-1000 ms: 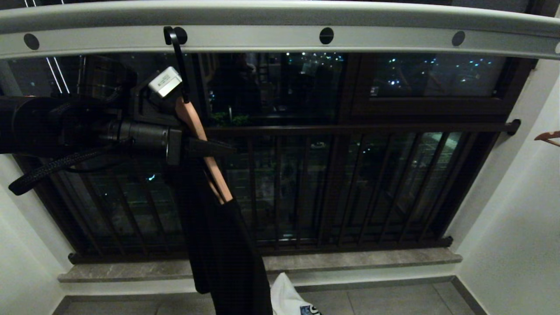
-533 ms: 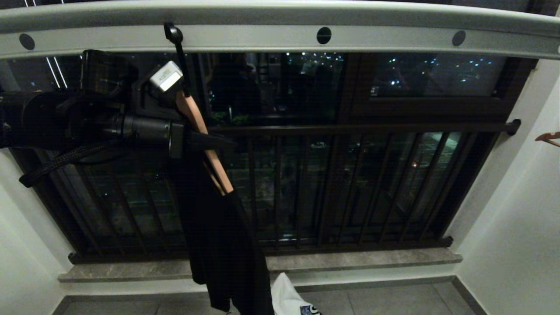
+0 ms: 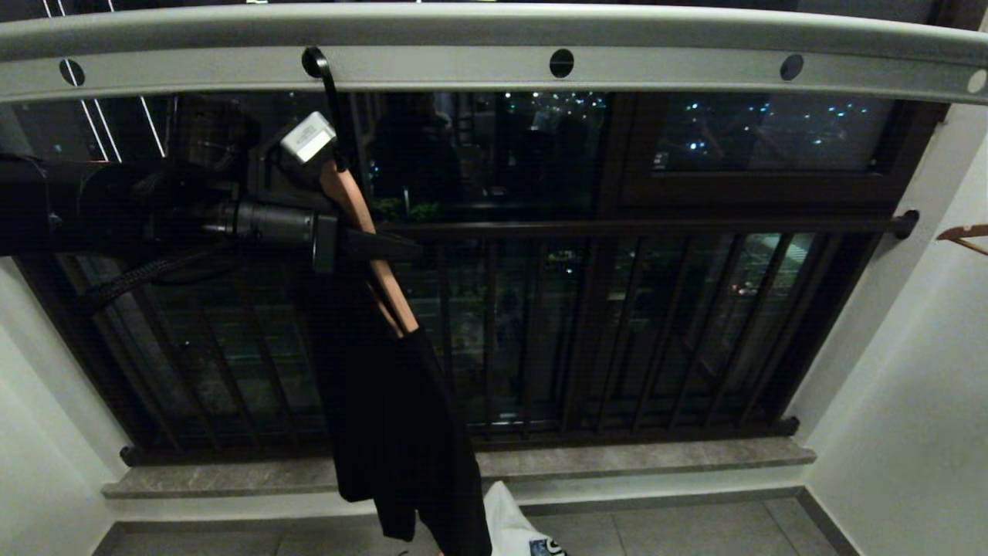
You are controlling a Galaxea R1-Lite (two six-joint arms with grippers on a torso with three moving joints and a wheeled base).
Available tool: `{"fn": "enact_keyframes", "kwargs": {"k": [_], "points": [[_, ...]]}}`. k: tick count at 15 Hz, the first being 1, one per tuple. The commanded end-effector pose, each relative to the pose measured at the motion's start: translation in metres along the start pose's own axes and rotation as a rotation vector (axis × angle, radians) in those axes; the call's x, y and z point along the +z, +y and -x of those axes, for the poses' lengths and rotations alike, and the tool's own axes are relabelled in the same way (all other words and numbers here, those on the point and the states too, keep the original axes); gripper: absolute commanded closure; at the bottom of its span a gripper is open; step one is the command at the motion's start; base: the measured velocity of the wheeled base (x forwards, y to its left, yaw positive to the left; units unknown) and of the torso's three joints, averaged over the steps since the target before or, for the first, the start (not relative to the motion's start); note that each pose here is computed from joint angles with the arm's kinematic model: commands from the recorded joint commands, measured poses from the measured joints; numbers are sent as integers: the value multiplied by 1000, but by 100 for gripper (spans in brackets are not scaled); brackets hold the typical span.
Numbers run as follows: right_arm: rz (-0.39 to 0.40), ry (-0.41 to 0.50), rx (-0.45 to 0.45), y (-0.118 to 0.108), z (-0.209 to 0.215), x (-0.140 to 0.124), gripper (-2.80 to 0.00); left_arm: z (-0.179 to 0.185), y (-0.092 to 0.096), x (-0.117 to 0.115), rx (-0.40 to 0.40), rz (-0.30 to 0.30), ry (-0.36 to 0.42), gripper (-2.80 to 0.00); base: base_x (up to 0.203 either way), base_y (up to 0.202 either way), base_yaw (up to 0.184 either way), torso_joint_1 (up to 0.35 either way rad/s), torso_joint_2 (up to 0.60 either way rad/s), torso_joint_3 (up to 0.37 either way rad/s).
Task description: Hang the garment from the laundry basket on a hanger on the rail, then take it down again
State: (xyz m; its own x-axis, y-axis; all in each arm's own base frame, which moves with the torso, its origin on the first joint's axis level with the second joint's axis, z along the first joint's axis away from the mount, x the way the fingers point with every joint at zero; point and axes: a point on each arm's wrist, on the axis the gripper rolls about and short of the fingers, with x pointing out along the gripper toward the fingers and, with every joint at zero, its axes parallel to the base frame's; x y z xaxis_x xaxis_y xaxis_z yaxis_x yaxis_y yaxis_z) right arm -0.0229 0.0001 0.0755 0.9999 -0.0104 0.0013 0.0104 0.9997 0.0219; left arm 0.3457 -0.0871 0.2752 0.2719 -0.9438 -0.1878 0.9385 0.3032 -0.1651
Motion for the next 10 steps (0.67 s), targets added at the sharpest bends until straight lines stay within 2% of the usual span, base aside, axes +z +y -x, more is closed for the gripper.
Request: {"fn": "enact_keyframes", "kwargs": {"k": [1, 10], "points": [[0, 0, 0, 0, 0, 0, 0, -5, 8, -1, -6, 0, -1, 0, 0, 0, 0, 0, 0, 0], [0, 0, 0, 0, 0, 0, 0, -7, 14, 2, -2, -6, -6, 0, 0, 0, 0, 0, 0, 0]]}}
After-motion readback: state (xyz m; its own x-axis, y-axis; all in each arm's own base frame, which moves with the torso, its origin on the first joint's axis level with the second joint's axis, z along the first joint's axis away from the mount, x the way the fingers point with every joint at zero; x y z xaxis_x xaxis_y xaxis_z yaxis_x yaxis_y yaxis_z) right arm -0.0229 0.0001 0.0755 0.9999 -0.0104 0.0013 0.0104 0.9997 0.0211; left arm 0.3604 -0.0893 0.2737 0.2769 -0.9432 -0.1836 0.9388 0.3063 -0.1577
